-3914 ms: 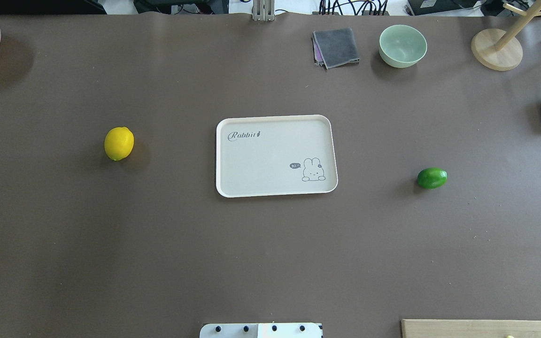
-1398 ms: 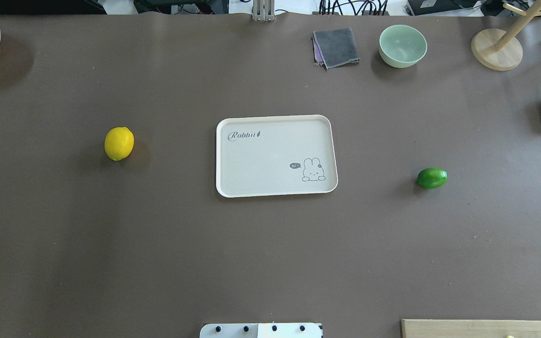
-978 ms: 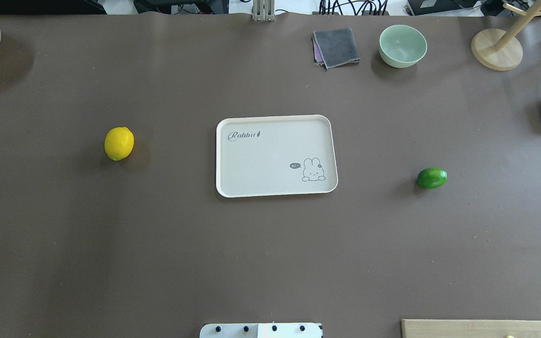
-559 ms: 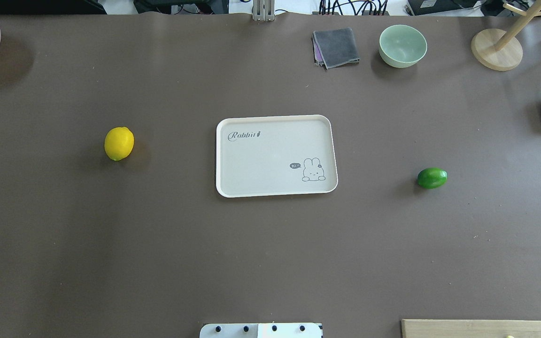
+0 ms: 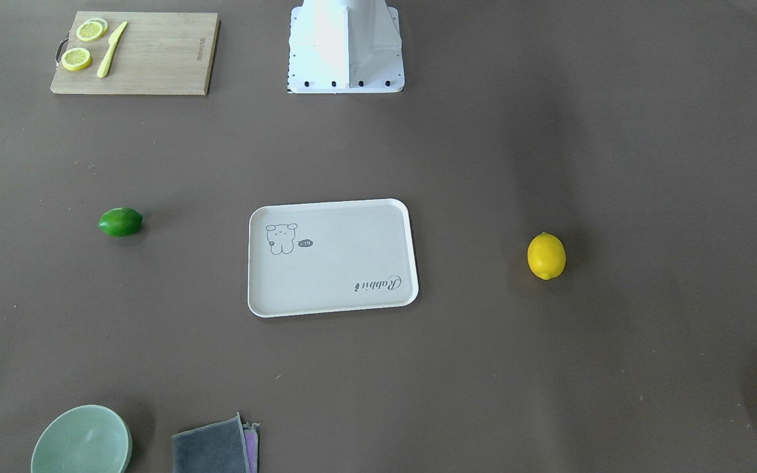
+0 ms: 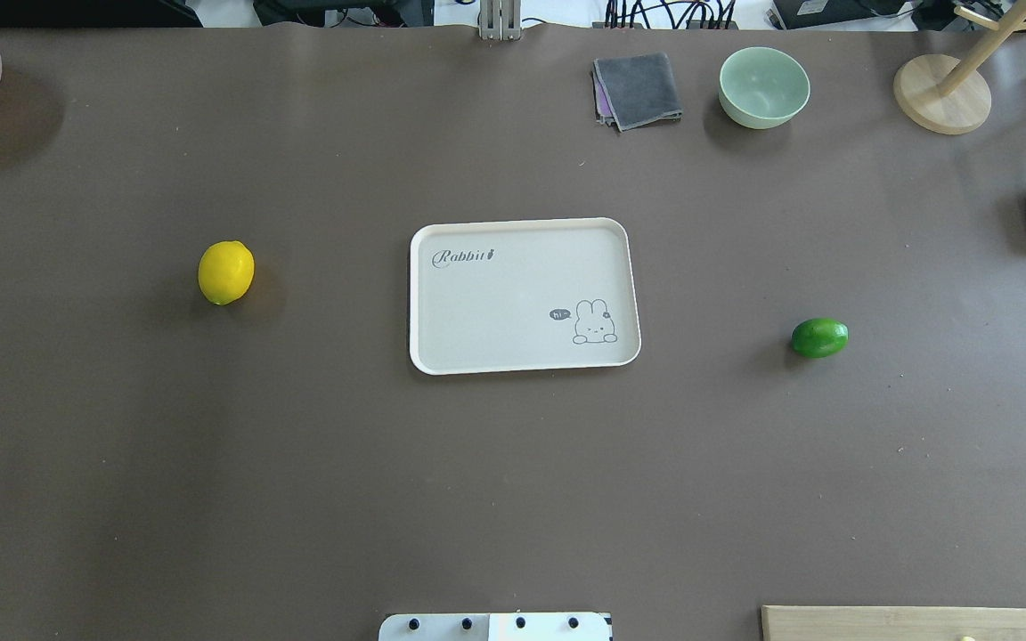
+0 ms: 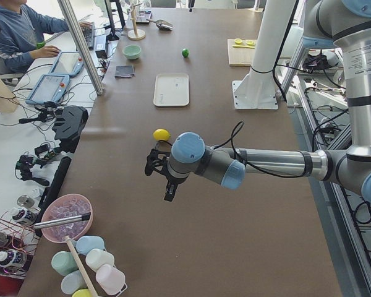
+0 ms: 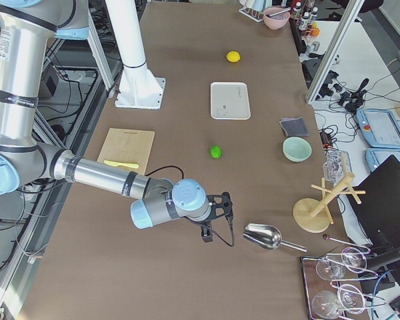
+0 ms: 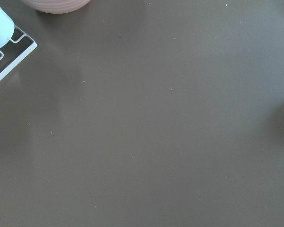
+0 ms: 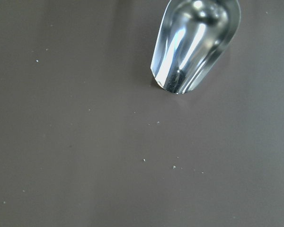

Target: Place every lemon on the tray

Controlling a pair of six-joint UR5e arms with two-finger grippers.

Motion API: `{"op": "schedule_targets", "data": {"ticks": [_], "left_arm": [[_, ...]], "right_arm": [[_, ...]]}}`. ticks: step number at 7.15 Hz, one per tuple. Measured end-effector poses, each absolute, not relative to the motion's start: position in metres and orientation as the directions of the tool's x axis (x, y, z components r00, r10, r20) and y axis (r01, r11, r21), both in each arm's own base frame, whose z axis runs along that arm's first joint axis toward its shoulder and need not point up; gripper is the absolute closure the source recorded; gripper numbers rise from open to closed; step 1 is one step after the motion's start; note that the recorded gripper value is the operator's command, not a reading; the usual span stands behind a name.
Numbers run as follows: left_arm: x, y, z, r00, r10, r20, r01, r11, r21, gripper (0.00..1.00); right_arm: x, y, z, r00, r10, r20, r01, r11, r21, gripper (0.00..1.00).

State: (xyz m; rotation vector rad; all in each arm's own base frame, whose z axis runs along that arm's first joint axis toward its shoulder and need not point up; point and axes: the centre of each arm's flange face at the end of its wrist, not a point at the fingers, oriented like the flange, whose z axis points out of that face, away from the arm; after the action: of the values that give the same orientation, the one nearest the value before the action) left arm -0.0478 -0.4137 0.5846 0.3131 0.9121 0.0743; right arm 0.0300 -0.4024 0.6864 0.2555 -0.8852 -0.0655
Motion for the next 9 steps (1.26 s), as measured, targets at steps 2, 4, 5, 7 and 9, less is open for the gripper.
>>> {"op": "schedule_targets", "data": {"ticks": [2,4,5,7,9], "left_arm": [[-0.04,-0.416,0.582,0.607,0.204,-0.768,0.059,0.952,0.3,0.02],[-0.012,-0.437,0.561,0.58,0.13,-0.804,0.096,0.97,0.226,0.03],[0.014,-0.454,0.541,0.561,0.075,-0.825,0.125,0.977,0.174,0.02],[0.084,-0.479,0.503,0.558,0.052,-0.828,0.136,0.979,0.153,0.02],[0.161,-0.493,0.47,0.585,0.104,-0.804,0.109,0.973,0.206,0.02]], "right_arm": [[-0.021,-0.425,0.644,0.593,-0.042,0.804,-0.102,0.987,0.126,0.02],[-0.067,-0.434,0.599,0.539,0.124,0.833,-0.175,0.984,-0.033,0.02],[-0.087,-0.435,0.576,0.517,0.192,0.834,-0.21,0.973,-0.094,0.02],[-0.139,-0.441,0.537,0.496,0.311,0.811,-0.28,0.941,-0.19,0.05],[-0.188,-0.443,0.518,0.493,0.369,0.788,-0.316,0.92,-0.233,0.05]]}}
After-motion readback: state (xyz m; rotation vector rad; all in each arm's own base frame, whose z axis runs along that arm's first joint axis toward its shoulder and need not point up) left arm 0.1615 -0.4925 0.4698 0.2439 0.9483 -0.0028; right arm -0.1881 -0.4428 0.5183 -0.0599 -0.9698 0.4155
